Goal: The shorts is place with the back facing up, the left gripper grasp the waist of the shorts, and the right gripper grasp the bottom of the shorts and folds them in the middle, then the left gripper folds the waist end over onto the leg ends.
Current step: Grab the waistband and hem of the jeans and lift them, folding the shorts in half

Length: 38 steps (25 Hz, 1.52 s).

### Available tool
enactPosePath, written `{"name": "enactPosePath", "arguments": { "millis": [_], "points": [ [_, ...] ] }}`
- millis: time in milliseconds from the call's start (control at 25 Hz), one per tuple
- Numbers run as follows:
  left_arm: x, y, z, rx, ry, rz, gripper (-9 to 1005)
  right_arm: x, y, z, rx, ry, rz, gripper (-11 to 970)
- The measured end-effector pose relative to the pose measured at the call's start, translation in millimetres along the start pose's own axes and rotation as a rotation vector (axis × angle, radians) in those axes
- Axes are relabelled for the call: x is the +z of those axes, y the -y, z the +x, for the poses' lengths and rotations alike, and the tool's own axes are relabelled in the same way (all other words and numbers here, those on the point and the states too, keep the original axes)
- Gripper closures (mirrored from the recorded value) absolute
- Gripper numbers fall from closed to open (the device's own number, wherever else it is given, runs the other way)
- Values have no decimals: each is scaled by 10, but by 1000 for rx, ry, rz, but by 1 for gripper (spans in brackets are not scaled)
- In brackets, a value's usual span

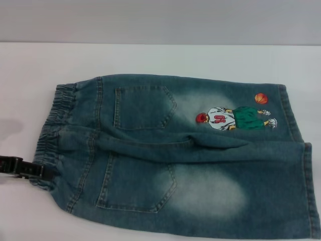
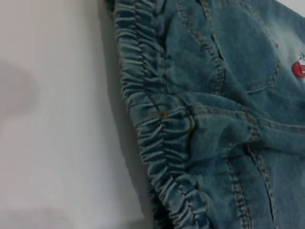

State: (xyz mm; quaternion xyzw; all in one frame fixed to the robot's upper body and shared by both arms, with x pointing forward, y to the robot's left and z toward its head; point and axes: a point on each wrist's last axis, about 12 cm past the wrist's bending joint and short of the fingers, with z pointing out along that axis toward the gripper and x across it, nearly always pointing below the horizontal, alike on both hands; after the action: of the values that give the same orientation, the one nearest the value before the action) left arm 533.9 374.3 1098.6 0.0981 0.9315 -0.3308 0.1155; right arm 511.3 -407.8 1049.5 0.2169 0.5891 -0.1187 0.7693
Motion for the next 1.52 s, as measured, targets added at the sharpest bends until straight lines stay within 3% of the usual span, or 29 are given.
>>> {"name": "enactPosePath", "arguments": {
  "millis": [80,720,1240,1520],
  "points": [
    [4,7,-9,3,-2,0,233,6,1,2,0,-3,1,367],
    [-55,-37,-67,-3,60,-29,909,-5,38,3,0,-6,17,368],
    [-44,18,-108,18,65,-21,955,23,-18,-9,14,2,-13,367],
    [-23,53,-130,25,71,-8,955,82,-73,-129,246,3,-202,367]
  ]
}}
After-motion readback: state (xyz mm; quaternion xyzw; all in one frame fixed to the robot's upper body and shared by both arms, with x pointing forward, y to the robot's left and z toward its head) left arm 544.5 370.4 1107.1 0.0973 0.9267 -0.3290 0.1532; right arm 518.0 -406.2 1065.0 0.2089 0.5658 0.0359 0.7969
